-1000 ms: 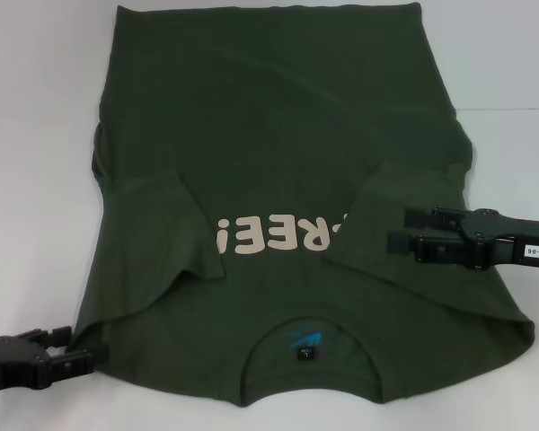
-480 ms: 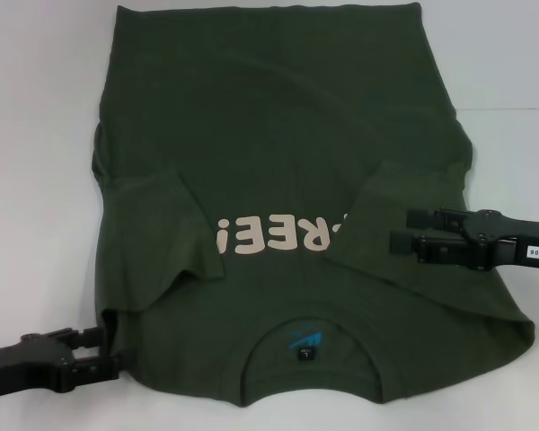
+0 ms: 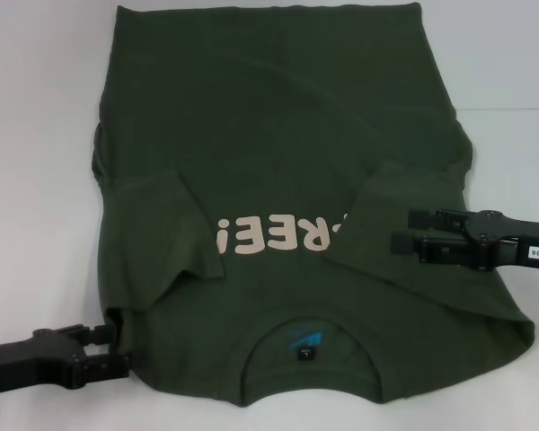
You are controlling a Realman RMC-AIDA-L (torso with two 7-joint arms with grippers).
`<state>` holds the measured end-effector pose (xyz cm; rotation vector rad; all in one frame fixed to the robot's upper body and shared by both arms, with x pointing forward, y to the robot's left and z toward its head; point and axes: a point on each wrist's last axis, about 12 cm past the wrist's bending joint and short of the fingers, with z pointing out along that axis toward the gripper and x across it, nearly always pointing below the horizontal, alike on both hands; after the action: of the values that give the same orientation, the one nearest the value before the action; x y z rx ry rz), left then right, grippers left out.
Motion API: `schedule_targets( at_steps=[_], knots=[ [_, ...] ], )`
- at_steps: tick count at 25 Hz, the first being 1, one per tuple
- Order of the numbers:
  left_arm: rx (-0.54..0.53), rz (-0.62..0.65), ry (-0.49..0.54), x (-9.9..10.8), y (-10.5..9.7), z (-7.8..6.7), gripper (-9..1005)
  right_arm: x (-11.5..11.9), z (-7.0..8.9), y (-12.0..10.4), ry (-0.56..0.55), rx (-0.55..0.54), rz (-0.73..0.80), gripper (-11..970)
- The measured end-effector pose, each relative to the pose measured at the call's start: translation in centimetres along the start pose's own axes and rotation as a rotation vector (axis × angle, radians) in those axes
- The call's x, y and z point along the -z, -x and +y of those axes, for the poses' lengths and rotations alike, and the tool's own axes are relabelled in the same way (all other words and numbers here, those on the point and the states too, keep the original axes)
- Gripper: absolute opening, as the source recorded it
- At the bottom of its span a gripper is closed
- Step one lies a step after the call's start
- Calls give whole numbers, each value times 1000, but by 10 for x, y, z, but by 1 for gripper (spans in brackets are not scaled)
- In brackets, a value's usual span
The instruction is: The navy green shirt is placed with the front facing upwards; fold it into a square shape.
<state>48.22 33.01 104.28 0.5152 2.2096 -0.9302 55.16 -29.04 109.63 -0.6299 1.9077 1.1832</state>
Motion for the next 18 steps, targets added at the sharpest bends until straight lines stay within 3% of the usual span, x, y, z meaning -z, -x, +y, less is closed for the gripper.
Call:
schedule_targets(
  at_steps=[18],
  knots=[
    [20, 5, 72, 17, 1, 8, 860, 1, -1, 1, -4, 1, -9, 928]
  ],
)
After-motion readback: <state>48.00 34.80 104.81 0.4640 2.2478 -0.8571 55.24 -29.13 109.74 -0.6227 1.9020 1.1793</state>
